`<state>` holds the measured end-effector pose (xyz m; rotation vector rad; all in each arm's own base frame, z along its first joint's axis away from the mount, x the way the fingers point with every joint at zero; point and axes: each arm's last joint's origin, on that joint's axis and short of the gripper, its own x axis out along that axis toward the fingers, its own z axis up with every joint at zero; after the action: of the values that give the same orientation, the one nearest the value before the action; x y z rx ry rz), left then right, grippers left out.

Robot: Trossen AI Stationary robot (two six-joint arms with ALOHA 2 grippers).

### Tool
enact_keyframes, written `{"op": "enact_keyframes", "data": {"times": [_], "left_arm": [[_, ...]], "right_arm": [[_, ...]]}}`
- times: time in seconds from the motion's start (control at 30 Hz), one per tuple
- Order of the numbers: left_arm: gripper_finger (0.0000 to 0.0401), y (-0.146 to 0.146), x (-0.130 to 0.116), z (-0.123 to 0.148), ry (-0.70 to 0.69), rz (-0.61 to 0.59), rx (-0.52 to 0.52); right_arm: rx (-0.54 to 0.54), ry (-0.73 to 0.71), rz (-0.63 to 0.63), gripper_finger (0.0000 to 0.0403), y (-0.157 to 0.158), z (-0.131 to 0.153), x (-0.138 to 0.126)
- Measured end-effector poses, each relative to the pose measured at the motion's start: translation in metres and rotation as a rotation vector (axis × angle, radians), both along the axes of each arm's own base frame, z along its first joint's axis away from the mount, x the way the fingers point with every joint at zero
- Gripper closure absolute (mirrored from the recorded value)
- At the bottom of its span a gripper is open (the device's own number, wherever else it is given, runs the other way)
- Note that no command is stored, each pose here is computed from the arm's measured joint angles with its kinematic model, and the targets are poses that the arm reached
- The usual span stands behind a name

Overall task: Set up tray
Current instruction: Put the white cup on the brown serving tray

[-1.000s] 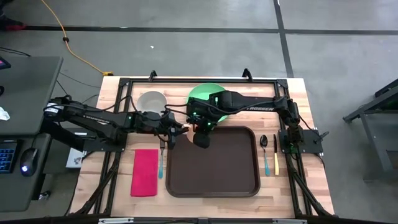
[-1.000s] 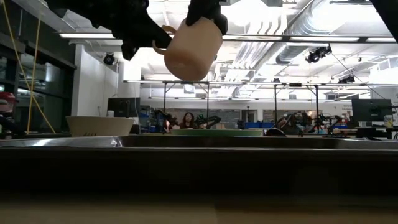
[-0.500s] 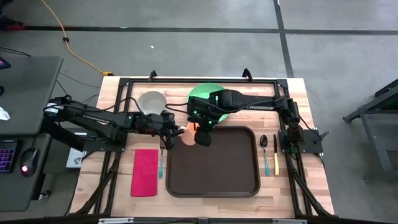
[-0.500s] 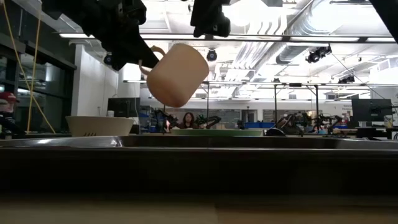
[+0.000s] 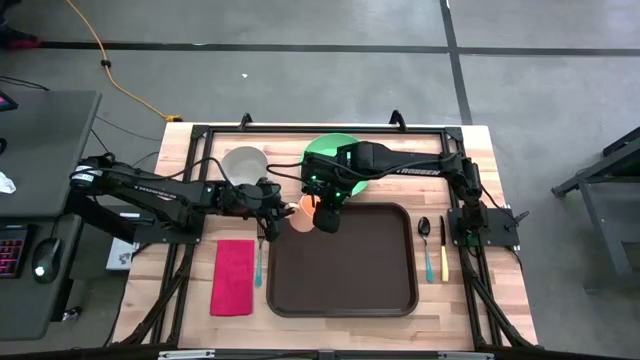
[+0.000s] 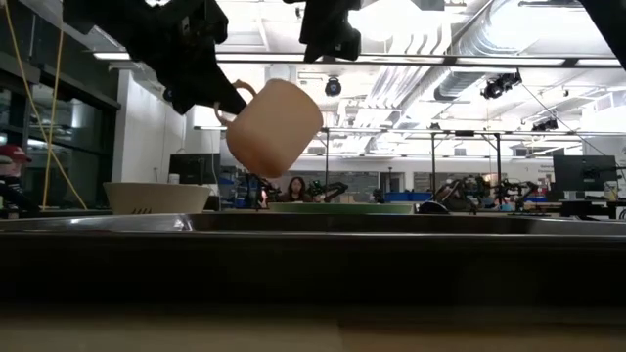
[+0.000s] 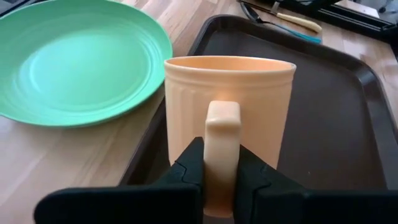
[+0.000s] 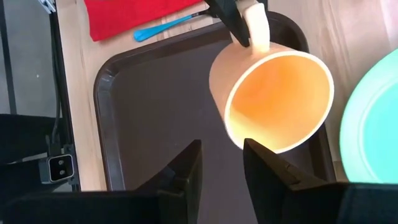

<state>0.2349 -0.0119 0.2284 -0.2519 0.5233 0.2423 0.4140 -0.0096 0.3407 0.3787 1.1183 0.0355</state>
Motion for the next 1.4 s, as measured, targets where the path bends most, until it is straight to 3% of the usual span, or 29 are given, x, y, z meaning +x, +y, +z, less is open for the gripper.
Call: {"op": "enact_keyframes", "data": {"times": [0.47, 0.7, 0.9, 1.07, 1.3, 1.4], "left_arm": [[0.0325, 0.0, -0.006, -0.022, -0.091, 0.004, -0.037], [0.0339, 0.0, -0.009, -0.032, -0.137, -0.005, -0.044], [0.0322, 0.0, -0.012, -0.037, -0.145, 0.005, -0.059], [0.0339, 0.001, -0.017, -0.045, -0.192, 0.001, -0.06], [0.0317, 0.002, -0.027, -0.06, -0.229, 0.019, -0.085], [0.0326, 0.002, -0.03, -0.063, -0.256, 0.02, -0.089]], "right_arm": [[-0.011, 0.096, -0.006, 0.0309, 0.0, -0.004, -0.008], [-0.145, 0.18, 0.005, 0.0308, -0.003, -0.007, -0.017], [-0.258, 0.214, 0.033, 0.0309, -0.006, -0.008, -0.02], [-0.348, 0.239, 0.051, 0.0309, -0.008, -0.007, -0.023], [-0.459, 0.166, -0.04, 0.0309, -0.015, 0.017, -0.036], [-0.471, 0.105, -0.116, 0.0308, -0.021, 0.035, -0.048]]}}
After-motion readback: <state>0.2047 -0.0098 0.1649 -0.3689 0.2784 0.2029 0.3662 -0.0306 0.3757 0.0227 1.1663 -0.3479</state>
